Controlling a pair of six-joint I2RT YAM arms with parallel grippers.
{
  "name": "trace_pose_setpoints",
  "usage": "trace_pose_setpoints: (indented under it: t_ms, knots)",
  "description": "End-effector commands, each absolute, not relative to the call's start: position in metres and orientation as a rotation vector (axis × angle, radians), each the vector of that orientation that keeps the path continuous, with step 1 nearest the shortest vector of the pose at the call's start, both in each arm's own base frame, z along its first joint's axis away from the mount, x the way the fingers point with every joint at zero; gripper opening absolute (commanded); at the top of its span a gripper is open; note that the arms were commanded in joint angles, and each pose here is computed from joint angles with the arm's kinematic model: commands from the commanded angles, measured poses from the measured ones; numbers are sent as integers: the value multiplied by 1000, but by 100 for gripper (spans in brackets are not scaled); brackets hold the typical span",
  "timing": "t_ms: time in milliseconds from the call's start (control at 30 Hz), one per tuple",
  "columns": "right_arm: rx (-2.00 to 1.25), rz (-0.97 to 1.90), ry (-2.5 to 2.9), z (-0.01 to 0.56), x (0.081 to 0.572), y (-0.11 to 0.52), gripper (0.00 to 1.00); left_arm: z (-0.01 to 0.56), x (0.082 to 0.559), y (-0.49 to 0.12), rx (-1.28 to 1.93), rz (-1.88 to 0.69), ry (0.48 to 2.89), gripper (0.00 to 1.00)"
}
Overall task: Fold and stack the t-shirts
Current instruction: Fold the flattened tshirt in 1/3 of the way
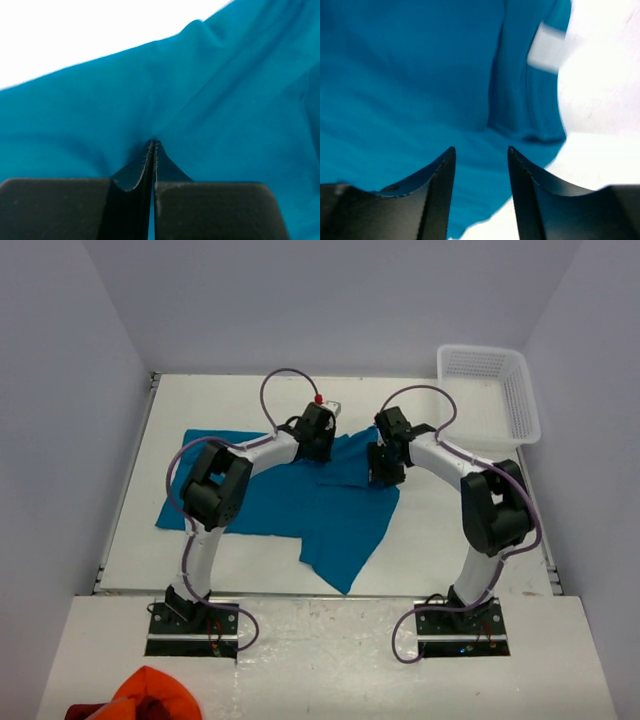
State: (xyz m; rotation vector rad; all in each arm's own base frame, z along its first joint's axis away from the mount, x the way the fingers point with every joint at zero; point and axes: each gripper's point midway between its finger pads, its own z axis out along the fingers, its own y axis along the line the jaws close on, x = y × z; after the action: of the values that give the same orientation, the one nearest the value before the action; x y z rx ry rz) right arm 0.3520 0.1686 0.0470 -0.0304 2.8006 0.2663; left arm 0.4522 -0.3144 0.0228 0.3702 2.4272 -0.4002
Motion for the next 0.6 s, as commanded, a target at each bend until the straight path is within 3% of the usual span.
trace_pose_setpoints:
  t_ms: [0, 267, 567]
  knots:
    - [-19, 263, 2652, 90, 344, 175, 48, 57, 449, -272, 278, -249, 2394, 0]
    - [-109, 336, 2603, 106, 261, 186, 56, 128, 418, -193, 88, -15, 2326, 0]
    - [-324, 421, 2735, 57, 149, 221, 51, 107, 372, -142, -122, -110, 2392, 0]
